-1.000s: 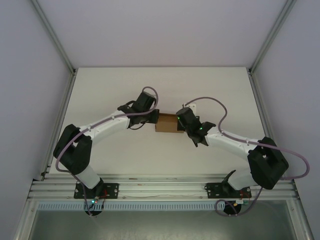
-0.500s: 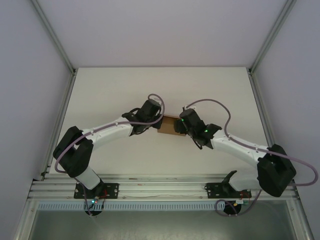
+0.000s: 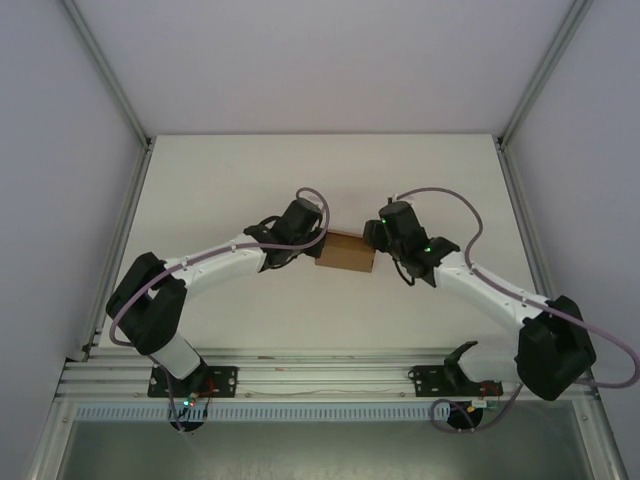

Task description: Assemble paper box

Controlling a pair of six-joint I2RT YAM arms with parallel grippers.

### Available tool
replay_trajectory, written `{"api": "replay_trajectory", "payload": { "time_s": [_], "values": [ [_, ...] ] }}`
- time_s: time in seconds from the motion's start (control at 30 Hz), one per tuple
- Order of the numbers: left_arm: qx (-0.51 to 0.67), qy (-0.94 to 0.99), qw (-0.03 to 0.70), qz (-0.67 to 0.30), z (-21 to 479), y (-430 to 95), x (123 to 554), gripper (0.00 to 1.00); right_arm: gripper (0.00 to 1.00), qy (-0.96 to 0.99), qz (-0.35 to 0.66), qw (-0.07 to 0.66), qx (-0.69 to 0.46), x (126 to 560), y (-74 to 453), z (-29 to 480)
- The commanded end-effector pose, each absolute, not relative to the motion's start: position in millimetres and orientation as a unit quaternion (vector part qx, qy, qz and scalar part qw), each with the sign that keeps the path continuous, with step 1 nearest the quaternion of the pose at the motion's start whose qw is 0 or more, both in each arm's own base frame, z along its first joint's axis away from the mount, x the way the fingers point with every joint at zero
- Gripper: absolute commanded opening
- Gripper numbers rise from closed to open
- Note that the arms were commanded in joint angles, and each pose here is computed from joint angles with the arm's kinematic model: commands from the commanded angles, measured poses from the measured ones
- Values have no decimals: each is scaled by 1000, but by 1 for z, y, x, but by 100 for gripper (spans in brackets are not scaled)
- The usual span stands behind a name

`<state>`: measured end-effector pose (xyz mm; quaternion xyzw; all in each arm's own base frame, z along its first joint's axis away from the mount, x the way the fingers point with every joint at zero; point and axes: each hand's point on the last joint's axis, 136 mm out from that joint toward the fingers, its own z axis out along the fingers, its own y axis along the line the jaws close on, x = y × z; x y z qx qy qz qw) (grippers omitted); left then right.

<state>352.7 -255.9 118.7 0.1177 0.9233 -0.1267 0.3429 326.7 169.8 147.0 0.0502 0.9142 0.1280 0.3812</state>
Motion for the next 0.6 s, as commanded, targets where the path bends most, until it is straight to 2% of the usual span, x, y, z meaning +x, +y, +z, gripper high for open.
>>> {"api": "replay_trajectory", "payload": {
  "time_s": [0.0,0.07,0.3,0.4,0.57],
  "values": [
    [149,938,294,-106,95,-250,330,3,45,928,125,345,58,318,169,127],
    [153,936,296,-115,102,-253,330,9,40,933,127,332,57,313,170,114],
    [213,923,285,-144,133,-265,318,56,26,940,155,296,70,299,175,78],
    [226,925,272,-135,139,-260,313,68,25,943,148,289,72,295,172,70],
    [230,920,282,-147,159,-261,311,97,24,950,129,273,78,286,164,57]
  ]
}}
